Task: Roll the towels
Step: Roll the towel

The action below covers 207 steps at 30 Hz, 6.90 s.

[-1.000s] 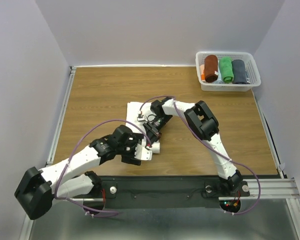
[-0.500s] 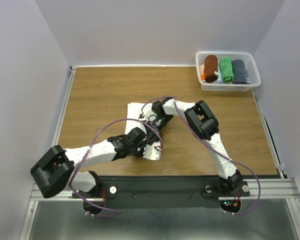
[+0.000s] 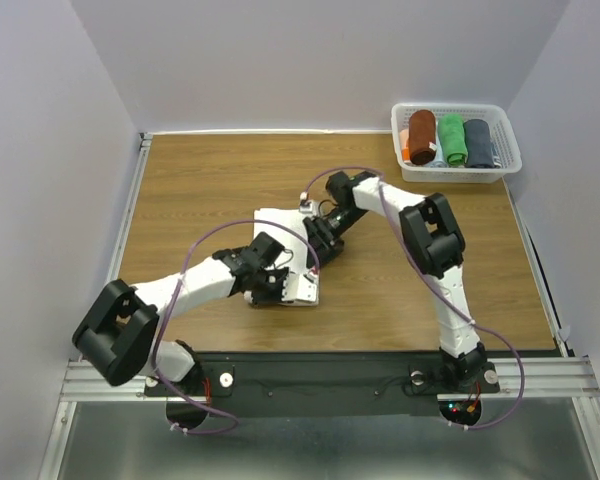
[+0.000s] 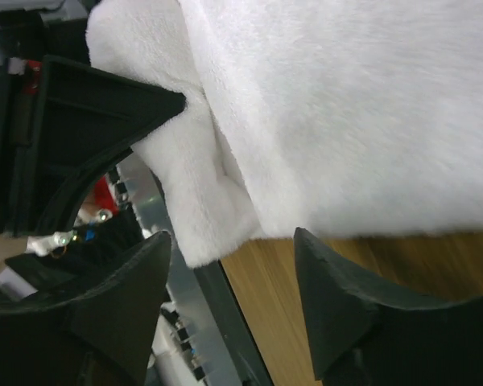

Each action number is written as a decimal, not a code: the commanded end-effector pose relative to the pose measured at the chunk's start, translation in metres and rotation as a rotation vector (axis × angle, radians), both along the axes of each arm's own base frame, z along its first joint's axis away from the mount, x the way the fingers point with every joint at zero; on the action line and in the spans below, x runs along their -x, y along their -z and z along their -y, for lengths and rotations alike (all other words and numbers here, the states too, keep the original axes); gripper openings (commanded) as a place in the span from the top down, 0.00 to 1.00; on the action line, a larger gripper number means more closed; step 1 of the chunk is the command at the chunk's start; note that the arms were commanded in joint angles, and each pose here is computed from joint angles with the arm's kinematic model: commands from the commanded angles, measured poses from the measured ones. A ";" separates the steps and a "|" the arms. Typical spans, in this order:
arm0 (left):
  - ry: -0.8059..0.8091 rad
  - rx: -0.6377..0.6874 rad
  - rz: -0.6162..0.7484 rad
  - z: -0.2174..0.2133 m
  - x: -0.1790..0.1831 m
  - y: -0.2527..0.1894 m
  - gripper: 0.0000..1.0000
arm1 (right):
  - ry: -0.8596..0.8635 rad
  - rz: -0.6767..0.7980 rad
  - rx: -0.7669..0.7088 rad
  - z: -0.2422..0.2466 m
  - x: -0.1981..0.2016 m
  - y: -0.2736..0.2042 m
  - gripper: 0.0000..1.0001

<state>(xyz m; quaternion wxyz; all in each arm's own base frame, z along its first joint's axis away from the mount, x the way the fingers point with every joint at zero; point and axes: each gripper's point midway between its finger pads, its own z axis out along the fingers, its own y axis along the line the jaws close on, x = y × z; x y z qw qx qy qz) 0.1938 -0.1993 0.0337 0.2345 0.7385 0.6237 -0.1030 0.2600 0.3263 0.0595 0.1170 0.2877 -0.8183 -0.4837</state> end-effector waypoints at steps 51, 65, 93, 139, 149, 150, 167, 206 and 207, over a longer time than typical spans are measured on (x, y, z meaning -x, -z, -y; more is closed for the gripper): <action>-0.134 0.049 -0.796 -0.003 -0.089 0.049 0.55 | -0.398 1.342 0.049 -0.049 0.037 0.031 0.88; -0.295 0.204 -0.557 -0.063 -0.132 -0.031 0.01 | -0.434 0.840 -0.022 -0.009 0.091 0.042 0.99; -0.009 0.186 0.225 -0.017 -0.011 -0.064 0.01 | -0.253 -0.071 -0.058 -0.024 0.076 0.039 1.00; -0.016 0.015 -0.776 -0.014 -0.030 0.013 0.80 | 0.316 0.968 -0.122 0.093 -0.110 -0.219 0.00; -0.048 -0.065 -0.842 -0.025 -0.042 0.051 0.78 | 0.374 1.094 -0.014 0.084 -0.121 -0.205 0.00; -0.050 -0.068 -0.844 -0.026 -0.043 0.053 0.78 | 0.361 1.094 0.024 0.086 -0.120 -0.192 0.00; -0.072 -0.051 -0.843 -0.022 -0.064 0.066 0.65 | -0.452 1.484 0.020 -0.043 -0.004 -0.056 0.00; -0.379 0.288 -0.393 -0.125 -0.184 -0.060 0.02 | -0.495 0.623 0.001 0.005 0.094 0.033 0.99; -0.387 0.301 -0.366 -0.129 -0.182 -0.068 0.02 | -0.461 0.587 -0.050 -0.004 0.087 0.021 0.99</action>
